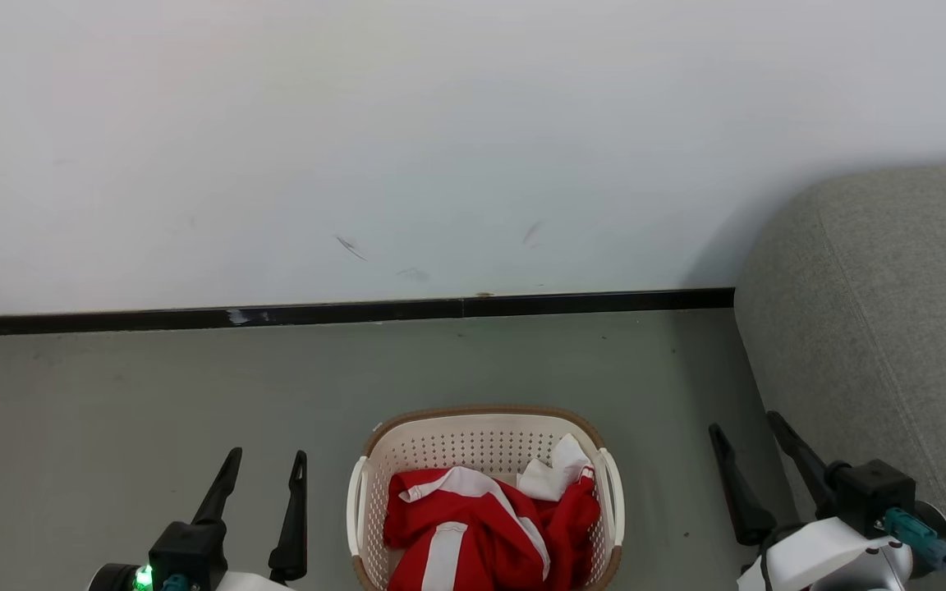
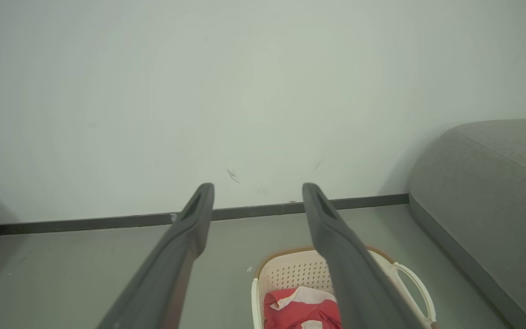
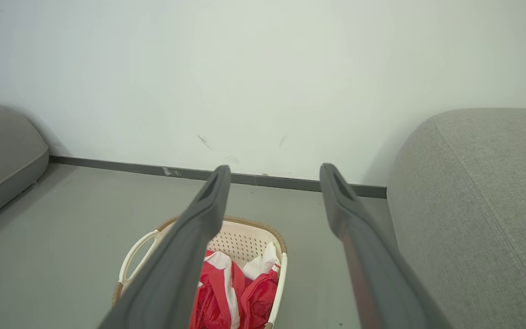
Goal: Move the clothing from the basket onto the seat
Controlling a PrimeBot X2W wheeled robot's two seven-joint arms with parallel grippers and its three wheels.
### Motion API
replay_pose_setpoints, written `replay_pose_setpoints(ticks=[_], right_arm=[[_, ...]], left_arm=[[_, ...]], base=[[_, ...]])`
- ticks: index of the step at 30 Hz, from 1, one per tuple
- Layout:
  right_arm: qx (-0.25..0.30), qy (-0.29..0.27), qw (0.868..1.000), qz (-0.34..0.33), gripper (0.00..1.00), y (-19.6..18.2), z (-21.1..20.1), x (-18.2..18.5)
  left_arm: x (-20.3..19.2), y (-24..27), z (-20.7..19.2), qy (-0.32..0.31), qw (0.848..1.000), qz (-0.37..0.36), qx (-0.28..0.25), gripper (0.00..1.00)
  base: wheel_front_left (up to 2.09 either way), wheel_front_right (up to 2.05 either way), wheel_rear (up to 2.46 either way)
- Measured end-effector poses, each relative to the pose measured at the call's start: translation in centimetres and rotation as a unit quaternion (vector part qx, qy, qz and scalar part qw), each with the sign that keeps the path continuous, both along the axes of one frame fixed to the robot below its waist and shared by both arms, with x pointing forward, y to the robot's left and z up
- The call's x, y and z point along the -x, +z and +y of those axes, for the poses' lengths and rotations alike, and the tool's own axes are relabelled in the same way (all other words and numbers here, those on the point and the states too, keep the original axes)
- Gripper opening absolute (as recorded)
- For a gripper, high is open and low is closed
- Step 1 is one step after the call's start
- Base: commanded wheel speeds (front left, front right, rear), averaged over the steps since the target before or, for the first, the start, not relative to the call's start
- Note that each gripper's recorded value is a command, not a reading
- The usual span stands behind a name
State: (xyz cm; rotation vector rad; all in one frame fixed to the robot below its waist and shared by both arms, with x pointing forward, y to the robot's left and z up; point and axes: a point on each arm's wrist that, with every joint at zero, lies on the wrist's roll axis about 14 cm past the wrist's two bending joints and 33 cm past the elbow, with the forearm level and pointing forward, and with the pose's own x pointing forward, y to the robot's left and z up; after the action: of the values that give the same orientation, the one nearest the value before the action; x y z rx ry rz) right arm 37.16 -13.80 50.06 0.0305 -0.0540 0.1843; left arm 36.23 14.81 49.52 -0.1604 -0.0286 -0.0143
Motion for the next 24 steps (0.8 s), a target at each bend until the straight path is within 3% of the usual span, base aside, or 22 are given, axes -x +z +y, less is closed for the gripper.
replay_pose_setpoints(ticks=[24], right_arm=[[-0.013,-0.002,1.0,0.004,1.0,-0.22,-0.05,-0.22]], left_arm=[[-0.09,-0.8,0.66,0.013,1.0,0.013,-0.001,1.0]], base=[[0.0,0.0,0.0]])
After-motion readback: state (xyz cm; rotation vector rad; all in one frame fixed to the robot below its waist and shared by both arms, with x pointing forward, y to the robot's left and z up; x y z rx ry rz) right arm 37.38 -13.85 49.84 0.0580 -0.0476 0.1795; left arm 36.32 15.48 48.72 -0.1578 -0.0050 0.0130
